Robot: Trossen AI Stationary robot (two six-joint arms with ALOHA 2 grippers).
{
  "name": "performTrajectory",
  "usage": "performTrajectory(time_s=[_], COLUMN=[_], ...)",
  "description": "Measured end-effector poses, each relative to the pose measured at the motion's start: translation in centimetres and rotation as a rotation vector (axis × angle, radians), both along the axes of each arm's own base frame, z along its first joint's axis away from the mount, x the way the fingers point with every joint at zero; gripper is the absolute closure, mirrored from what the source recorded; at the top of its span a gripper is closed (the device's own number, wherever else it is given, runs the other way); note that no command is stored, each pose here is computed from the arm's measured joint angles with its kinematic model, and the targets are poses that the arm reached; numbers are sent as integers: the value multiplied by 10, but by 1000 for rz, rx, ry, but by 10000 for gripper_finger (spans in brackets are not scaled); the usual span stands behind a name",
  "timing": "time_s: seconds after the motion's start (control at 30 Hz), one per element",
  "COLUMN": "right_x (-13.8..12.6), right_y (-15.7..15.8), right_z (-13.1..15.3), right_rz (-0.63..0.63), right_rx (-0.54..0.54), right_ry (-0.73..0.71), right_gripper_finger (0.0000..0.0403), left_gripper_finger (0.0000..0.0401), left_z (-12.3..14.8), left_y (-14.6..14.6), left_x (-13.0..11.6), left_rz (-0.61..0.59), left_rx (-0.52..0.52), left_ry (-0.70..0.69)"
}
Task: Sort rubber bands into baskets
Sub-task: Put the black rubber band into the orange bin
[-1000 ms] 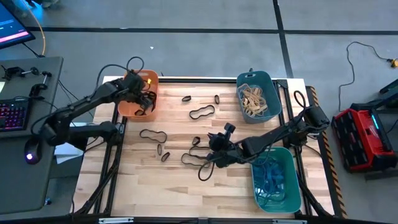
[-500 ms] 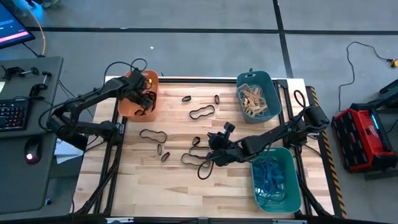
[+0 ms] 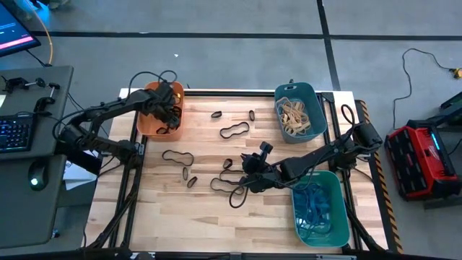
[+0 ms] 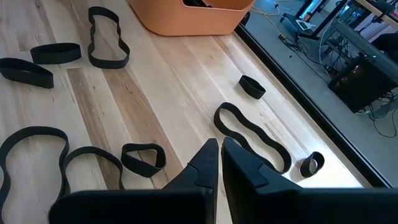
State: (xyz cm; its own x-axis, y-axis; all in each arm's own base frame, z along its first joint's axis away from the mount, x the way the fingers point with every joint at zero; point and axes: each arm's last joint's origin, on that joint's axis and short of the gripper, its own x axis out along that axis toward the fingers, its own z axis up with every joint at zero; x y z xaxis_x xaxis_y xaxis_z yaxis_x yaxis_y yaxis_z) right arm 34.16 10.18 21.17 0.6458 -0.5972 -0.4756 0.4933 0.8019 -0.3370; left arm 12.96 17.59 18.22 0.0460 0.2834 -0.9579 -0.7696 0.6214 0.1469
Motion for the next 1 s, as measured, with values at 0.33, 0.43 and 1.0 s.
performTrajectory(time_s=[0.33, 0.43, 1.0], right_x=[0, 0, 0], right_y=[0, 0, 0], right_z=[0, 0, 0], right_rz=[0, 0, 2], right_rx=[0, 0, -3], right_ry=[0, 0, 2], right_gripper_finger=[394, 394, 394], left_gripper_finger=[300, 283, 286], left_z=[10, 18, 65], left_y=[-8, -12, -30], left_x=[3, 2, 27], left_rz=[-75, -94, -264], left_rx=[60, 95, 248], left_ry=[8, -12, -285])
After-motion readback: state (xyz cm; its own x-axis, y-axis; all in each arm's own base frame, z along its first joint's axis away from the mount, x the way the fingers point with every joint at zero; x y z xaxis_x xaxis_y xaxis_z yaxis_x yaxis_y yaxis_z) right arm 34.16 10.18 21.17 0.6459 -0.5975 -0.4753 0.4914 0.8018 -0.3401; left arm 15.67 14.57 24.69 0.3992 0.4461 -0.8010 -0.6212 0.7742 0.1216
